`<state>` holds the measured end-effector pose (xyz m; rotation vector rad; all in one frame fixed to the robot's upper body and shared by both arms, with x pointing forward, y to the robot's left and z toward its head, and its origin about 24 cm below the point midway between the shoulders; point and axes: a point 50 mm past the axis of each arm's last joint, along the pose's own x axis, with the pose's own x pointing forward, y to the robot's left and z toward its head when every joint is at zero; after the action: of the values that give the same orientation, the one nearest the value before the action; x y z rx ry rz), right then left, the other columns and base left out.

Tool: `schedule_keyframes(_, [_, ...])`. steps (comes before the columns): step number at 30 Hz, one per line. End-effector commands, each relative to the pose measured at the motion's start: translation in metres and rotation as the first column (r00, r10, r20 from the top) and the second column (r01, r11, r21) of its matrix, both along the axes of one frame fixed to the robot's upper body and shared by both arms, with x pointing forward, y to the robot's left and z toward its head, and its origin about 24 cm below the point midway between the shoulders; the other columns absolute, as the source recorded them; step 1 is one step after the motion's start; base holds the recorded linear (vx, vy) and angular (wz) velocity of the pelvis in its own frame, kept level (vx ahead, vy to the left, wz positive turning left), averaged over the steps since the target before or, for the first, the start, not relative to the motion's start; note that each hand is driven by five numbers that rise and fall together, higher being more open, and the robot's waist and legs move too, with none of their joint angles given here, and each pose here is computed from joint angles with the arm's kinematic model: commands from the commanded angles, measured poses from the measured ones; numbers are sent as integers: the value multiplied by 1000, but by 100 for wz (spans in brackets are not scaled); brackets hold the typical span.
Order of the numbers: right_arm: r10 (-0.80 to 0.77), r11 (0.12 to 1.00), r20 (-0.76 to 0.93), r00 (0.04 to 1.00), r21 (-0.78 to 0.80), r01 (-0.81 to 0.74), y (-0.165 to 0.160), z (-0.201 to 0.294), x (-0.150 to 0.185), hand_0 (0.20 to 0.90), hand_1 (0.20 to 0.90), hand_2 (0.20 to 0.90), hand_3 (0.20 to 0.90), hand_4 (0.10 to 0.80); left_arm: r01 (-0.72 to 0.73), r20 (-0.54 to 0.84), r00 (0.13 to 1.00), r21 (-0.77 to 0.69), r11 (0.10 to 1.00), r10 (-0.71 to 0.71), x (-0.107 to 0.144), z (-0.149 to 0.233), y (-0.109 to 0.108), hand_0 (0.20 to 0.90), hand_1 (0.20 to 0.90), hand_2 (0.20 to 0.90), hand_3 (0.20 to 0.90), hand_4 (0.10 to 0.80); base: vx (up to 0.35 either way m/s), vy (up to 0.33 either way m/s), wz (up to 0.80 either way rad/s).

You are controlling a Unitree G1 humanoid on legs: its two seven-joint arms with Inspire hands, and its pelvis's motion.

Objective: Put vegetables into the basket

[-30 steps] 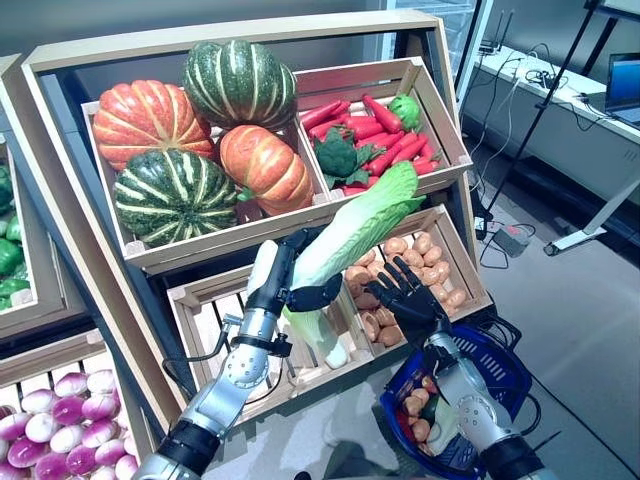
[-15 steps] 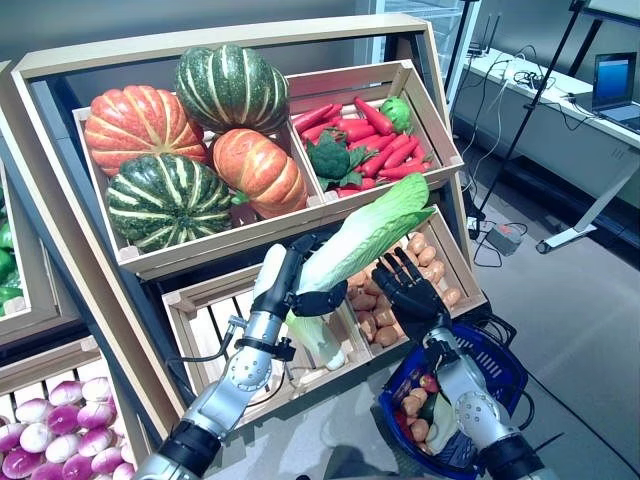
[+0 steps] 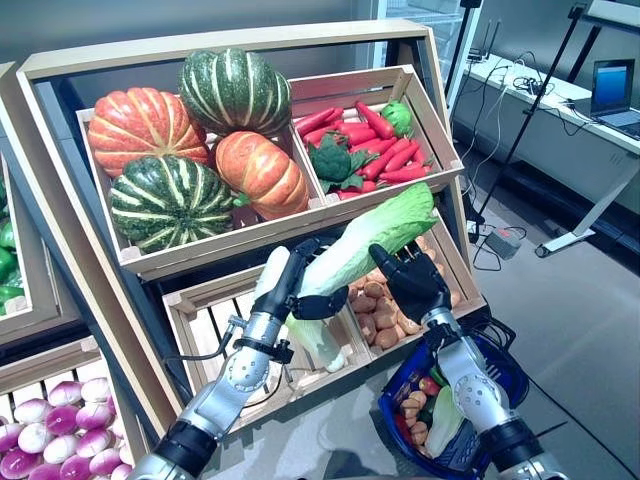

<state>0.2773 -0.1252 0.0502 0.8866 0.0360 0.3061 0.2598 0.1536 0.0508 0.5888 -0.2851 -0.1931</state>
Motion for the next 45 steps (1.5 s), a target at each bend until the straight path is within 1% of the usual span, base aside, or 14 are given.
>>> schedule_keyframes(1, [-19,988,321,947,151,-32,6,73,21,900,900,900,900,800,223,279,940,-59,973,-198,14,56,-30,300,300,300,300,400,0,0,0])
schedule_keyframes(7, [-21,987,267,963,160,-23,12,64,24,900,900,900,900,800,352,318,896,-88,932,-309,4,63,-50,300,300,300,300,400,0,0,0])
schedule_keyframes(11, [-21,978,241,970,205,-30,15,61,27,900,900,900,900,800,446,333,856,-84,891,-396,-5,65,-62,300,300,300,300,400,0,0,0])
schedule_keyframes(15, [-12,975,233,973,220,-40,16,59,29,900,900,900,900,800,490,349,829,-77,868,-437,-10,67,-68,300,300,300,300,400,0,0,0])
schedule_keyframes(17, [3,965,217,976,254,-60,20,56,30,900,900,900,900,800,540,387,797,-111,834,-464,-14,75,-73,300,300,300,300,400,-18,-4,0])
schedule_keyframes(21, [7,955,208,978,290,-69,22,55,30,900,900,900,900,800,560,405,781,-117,820,-475,-16,79,-76,300,300,300,300,400,0,0,0])
schedule_keyframes(22, [4,951,205,979,301,-67,22,54,30,408,408,408,408,472,562,406,780,-119,818,-477,-15,80,-77,300,300,300,300,400,0,0,0])
schedule_keyframes(23, [1,947,202,979,315,-66,21,53,30,300,300,300,300,400,565,407,778,-119,817,-479,-15,80,-78,300,300,300,300,400,0,0,0])
schedule_keyframes(36, [-46,956,198,979,294,-15,18,56,33,300,300,300,300,400,554,424,781,-131,822,-458,-15,82,-77,300,300,300,300,400,-12,1,0])
schedule_keyframes(42, [-66,962,200,978,273,9,15,56,33,300,300,300,300,400,510,412,811,-153,846,-415,-11,81,-73,300,300,300,300,400,0,0,0])
schedule_keyframes(43, [-71,963,199,977,270,15,14,56,33,300,300,300,300,400,503,393,821,-155,850,-414,-9,79,-72,900,900,900,900,800,0,0,0])
schedule_keyframes(45, [-88,966,203,975,255,34,10,57,32,300,300,300,300,400,483,360,841,-163,861,-403,-8,74,-69,900,900,900,900,800,0,0,0])
